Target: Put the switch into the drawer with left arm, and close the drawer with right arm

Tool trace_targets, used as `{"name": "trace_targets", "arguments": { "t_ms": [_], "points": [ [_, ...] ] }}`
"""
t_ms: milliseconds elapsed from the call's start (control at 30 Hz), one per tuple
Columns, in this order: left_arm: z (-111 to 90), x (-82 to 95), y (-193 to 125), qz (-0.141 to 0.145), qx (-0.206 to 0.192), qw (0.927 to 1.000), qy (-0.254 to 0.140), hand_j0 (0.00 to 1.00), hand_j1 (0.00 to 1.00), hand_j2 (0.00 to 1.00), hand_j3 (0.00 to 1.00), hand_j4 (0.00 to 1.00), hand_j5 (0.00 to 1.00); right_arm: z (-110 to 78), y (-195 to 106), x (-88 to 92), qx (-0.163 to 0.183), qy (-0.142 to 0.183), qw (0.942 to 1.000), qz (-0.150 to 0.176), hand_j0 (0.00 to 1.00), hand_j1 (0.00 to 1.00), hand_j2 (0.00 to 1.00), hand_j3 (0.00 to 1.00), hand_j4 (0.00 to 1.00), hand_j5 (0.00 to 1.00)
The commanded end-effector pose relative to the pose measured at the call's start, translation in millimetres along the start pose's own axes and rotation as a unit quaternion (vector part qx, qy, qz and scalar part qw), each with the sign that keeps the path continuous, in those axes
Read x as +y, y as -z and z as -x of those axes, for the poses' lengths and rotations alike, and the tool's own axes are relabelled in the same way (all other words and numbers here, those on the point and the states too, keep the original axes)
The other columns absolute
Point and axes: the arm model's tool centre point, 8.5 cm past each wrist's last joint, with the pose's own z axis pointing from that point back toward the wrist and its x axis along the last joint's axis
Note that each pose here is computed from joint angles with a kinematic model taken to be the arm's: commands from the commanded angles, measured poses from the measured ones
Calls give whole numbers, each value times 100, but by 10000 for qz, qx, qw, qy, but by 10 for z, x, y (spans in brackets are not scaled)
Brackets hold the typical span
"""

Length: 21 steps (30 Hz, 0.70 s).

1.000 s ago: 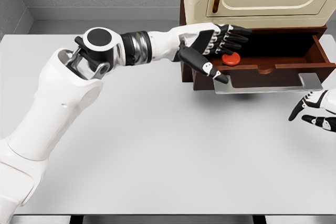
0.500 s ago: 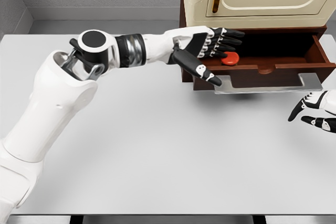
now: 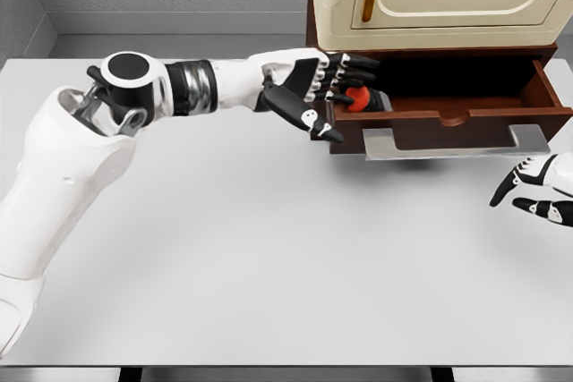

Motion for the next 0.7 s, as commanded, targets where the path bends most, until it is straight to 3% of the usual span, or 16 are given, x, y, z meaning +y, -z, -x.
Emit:
{"name": "trace_targets", "arguments": {
  "t_ms": [0, 233, 300, 367, 400, 467, 533, 600, 633, 667],
  "points": [
    [-42, 95, -136, -279, 22, 9989, 375, 100, 100, 100, 100, 100, 100, -2, -1, -9, -5, 25, 10000, 12, 51, 51, 51, 51, 51, 51],
    [-212, -52, -238, -183, -123, 9970, 742, 100, 100, 100, 100, 100, 100, -30, 132, -44, -174, -33, 9998, -51, 51, 51, 51, 51, 51, 51],
    [-148, -100, -341, -144, -74, 9969, 766, 100, 100, 100, 100, 100, 100, -37, 140, -75, -188, -70, 9998, -26, 51, 51, 51, 51, 51, 51],
    [-83, -105, -526, -94, -279, 9936, 1087, 100, 100, 100, 100, 100, 100, -37, 141, -80, -190, -76, 9998, -21, 50, 50, 50, 50, 50, 50],
    [-82, -65, -655, -168, -524, 9886, 1400, 100, 100, 100, 100, 100, 100, -37, 141, -80, -190, -76, 9998, -21, 50, 50, 50, 50, 50, 50],
    [-58, -13, -942, -277, -1061, 9719, 2085, 100, 100, 100, 100, 100, 100, -34, 139, -85, -185, -78, 9998, -16, 49, 49, 49, 49, 49, 49],
    [-39, -22, -1285, -342, -1734, 9413, 2876, 100, 100, 100, 100, 100, 100, -16, 132, -102, -156, -89, 9998, 3, 48, 48, 48, 48, 48, 48],
    [303, -123, -1583, -431, -2133, 9247, 3123, 100, 100, 100, 100, 100, 100, -9, 130, -131, -147, -114, 9998, 32, 48, 48, 48, 48, 48, 48],
    [448, -175, -1793, -508, -2319, 9122, 3338, 100, 100, 100, 100, 100, 100, -2, 141, -148, -151, -126, 9998, 44, 48, 48, 48, 48, 48, 48],
    [630, -141, -2082, -824, -2378, 9025, 3494, 100, 100, 100, 100, 100, 100, 0, 164, -156, -167, -143, 9998, 32, 48, 48, 48, 48, 48, 48]
  ]
}}
